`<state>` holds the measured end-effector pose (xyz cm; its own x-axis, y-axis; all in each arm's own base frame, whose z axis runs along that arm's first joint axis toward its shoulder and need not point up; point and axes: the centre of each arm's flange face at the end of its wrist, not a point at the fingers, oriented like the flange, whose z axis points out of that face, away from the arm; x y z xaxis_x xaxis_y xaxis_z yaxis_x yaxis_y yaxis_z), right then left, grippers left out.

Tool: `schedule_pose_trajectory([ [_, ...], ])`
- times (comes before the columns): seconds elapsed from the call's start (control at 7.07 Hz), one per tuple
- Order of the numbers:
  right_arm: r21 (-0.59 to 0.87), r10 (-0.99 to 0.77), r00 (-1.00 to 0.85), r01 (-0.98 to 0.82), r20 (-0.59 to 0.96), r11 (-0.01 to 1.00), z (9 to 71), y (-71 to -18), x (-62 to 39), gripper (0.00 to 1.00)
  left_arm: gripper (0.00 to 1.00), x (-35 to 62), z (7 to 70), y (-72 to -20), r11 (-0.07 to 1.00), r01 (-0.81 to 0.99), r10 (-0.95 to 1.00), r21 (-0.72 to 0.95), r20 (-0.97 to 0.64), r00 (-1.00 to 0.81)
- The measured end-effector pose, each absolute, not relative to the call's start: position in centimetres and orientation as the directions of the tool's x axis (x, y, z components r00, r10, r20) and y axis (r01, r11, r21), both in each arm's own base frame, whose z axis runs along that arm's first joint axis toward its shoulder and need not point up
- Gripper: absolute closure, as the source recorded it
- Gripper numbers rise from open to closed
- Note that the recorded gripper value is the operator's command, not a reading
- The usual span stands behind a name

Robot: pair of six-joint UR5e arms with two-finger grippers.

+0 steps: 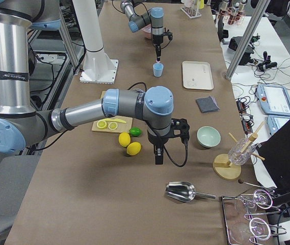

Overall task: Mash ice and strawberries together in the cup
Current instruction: 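Open the left gripper to drop the ice cube into the cup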

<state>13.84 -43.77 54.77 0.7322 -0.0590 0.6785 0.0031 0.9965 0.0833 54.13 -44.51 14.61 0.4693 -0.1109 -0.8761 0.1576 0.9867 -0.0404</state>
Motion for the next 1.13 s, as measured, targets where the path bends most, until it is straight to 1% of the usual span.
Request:
schedule_pose_trajectory([
  [0.28,0.079,-0.056,0.731,0.003,0.68,0.997,55.0,-43.6,13.8,0.0,0.73,54.7,14.4,-44.5,0.985,0.167,-0.118,-0.043,-0.875,0.47],
  [0.42,0.077,-0.055,0.731,0.003,0.68,0.997,55.1,-43.5,13.8,0.0,0.7,55.0,14.2,-44.5,0.984,0.173,-0.123,-0.046,-0.874,0.471],
  [0.57,0.075,-0.054,0.731,0.003,0.68,0.997,55.2,-43.5,13.8,0.0,0.45,55.2,14.1,-44.6,0.983,0.18,-0.126,-0.044,-0.872,0.473],
  [0.71,0.073,-0.052,0.731,0.003,0.68,0.997,55.3,-43.4,13.8,0.0,0.26,55.3,14.1,-44.6,0.982,0.182,-0.125,-0.042,-0.872,0.474],
  [0.85,0.072,-0.051,0.731,0.003,0.681,0.997,55.4,-43.3,13.8,0.0,0.14,55.4,14.1,-44.6,0.982,0.182,-0.124,-0.04,-0.872,0.474],
  [1.13,0.07,-0.05,0.731,0.002,0.681,0.998,55.4,-43.3,13.8,0.0,0.04,55.1,13.8,-44.4,0.984,0.177,-0.113,-0.032,-0.876,0.469],
])
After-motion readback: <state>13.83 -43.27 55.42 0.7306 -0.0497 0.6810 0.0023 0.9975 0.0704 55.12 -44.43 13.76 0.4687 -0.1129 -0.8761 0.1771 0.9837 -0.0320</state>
